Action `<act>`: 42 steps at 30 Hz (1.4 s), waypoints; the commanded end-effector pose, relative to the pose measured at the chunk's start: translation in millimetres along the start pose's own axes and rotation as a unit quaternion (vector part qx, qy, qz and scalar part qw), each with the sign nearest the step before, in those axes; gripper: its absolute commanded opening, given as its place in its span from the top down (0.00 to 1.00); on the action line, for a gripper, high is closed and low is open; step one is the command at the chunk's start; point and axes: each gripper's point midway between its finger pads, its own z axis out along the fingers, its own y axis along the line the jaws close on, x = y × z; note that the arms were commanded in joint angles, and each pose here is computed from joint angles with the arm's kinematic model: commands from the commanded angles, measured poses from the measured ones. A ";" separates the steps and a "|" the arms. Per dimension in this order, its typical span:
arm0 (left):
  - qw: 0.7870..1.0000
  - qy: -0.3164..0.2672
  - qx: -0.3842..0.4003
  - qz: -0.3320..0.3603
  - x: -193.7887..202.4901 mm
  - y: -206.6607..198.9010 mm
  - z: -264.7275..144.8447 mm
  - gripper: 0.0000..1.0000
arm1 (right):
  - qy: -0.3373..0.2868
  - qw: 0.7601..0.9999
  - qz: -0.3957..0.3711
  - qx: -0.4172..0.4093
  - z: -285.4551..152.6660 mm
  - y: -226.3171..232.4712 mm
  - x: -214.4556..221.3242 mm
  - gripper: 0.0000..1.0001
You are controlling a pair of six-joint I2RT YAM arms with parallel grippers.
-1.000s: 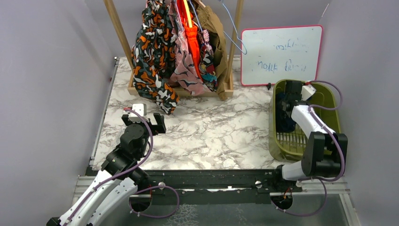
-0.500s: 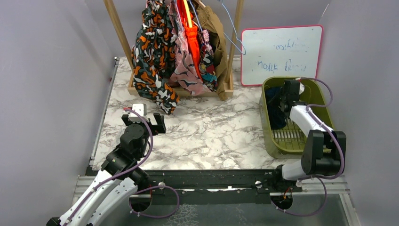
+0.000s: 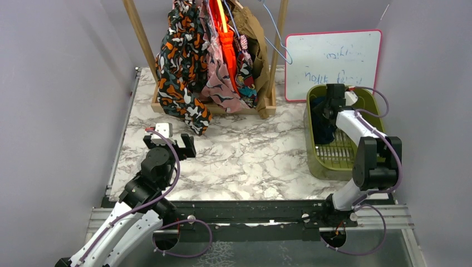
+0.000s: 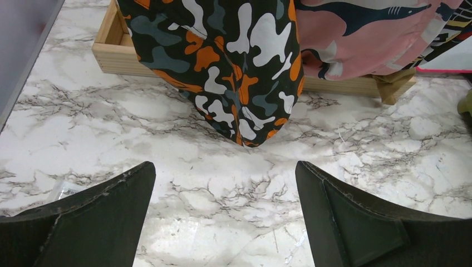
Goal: Remove the shorts from the hanger
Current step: Place the shorts in the basket, then pick up the hanger from the clothes rod.
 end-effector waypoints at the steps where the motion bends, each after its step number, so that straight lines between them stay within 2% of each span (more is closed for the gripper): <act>1: 1.000 -0.011 0.012 -0.003 -4.0 -2.4 -1.6 0.01 | -0.048 0.996 0.051 0.048 2.2 -1.5 -21.6 0.61; 2: 1.000 -0.012 0.012 -0.004 -4.5 -2.4 -1.8 0.01 | -0.056 0.996 0.046 0.053 3.1 -2.8 -25.0 0.57; 6: 1.000 -0.012 0.012 -0.003 -5.0 -2.6 -1.9 0.01 | -0.056 0.996 0.025 0.066 -2.1 -7.5 -28.4 0.31; 12: 1.000 -0.011 0.013 -0.002 -4.6 -2.9 -1.5 0.01 | -0.077 0.996 -0.035 -0.018 -41.4 15.4 -46.7 0.14; 19: 1.000 -0.013 0.014 -0.003 -5.9 -3.1 -2.3 0.01 | -0.130 0.986 -0.096 -0.033 -93.9 16.0 -79.6 0.09; 22: 1.000 -0.014 0.016 -0.002 -6.1 -3.6 -2.7 0.01 | -0.141 0.980 -0.113 -0.083 -125.4 27.5 -85.7 0.11; 25: 1.000 -0.014 0.016 -0.002 -6.2 -3.4 -2.7 0.01 | -0.147 0.951 -0.150 -0.225 -169.7 64.8 -79.3 0.10; 29: 1.000 -0.013 0.016 -0.001 -6.2 -3.6 -2.4 0.01 | -0.132 0.879 -0.178 -0.422 -237.9 108.9 -54.7 0.10; 34: 1.000 -0.014 0.016 -0.001 -6.5 -3.6 -2.7 0.01 | 0.049 0.813 -0.138 -0.563 -274.4 119.7 18.2 0.13; 35: 1.000 -0.014 0.016 -0.001 -6.8 -3.4 -2.8 0.01 | 0.081 0.797 -0.154 -0.579 -277.9 118.9 34.8 0.13; 37: 1.000 -0.014 0.016 -0.001 -6.6 -3.6 -2.7 0.01 | 0.124 0.783 -0.198 -0.576 -276.6 117.2 62.4 0.13; 40: 1.000 -0.011 0.016 0.000 -5.4 -3.9 -2.0 0.01 | 0.149 0.781 -0.264 -0.546 -273.9 121.5 93.5 0.13; 42: 1.000 -0.010 0.017 0.000 -5.4 -4.5 -1.6 0.01 | 0.132 0.783 -0.296 -0.531 -274.5 128.0 102.7 0.15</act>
